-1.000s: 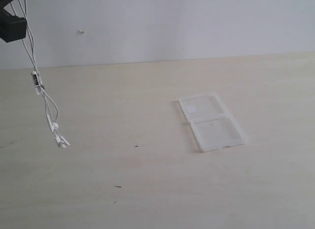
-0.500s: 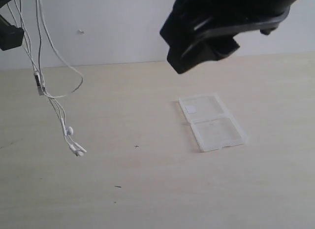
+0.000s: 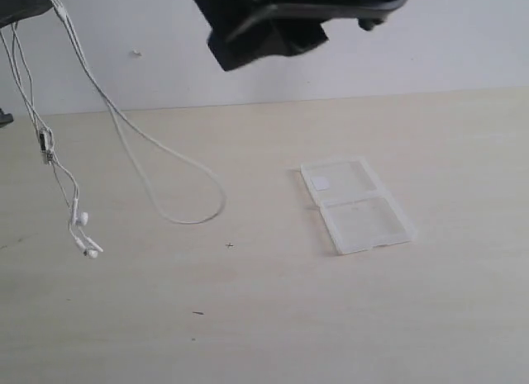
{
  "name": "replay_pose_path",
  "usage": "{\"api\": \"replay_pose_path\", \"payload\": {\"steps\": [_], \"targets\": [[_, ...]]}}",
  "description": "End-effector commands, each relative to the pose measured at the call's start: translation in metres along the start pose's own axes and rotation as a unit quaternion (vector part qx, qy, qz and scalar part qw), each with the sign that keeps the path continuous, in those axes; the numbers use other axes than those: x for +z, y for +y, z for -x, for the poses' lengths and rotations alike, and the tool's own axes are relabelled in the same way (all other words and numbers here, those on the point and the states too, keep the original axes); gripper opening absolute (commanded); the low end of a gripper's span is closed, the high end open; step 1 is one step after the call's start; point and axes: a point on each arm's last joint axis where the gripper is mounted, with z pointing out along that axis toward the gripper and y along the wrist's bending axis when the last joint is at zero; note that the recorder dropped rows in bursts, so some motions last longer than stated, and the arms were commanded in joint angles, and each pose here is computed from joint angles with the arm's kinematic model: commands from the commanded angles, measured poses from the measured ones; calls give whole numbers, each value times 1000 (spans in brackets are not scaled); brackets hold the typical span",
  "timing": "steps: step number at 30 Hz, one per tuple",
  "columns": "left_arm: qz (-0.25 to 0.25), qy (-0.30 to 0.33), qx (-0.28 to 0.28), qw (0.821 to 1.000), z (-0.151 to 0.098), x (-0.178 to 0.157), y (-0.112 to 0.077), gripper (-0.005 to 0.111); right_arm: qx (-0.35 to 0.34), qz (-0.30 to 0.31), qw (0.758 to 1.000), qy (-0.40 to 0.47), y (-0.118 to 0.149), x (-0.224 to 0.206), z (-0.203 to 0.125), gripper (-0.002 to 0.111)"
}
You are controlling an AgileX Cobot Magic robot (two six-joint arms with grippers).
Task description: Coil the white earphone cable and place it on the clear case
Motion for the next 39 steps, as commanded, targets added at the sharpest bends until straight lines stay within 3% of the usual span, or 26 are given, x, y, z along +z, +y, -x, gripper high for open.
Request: {"api": "replay_pose_path", "payload": {"steps": [1, 7, 16, 24, 28, 39], "targets": [[-5, 21, 77, 997, -4, -2, 0, 0, 1, 48, 998, -46, 8, 10, 9, 49], [7, 17, 165, 986, -1, -11, 3, 0, -2, 75, 993, -92, 12, 30, 10, 48], [13, 15, 250, 968, 0, -19, 5, 0, -20, 82, 988, -129, 12, 57, -9, 48], [-11, 17, 374, 927, -1, -19, 2, 0, -37, 90, 976, -193, 13, 65, -5, 48], [-12, 17, 446, 895, -1, -19, 2, 0, -40, 91, 977, -186, 13, 75, -7, 48], [-33, 51, 543, 838, -8, -20, 2, 0, -22, 88, 979, -185, 12, 84, -7, 48]]}}
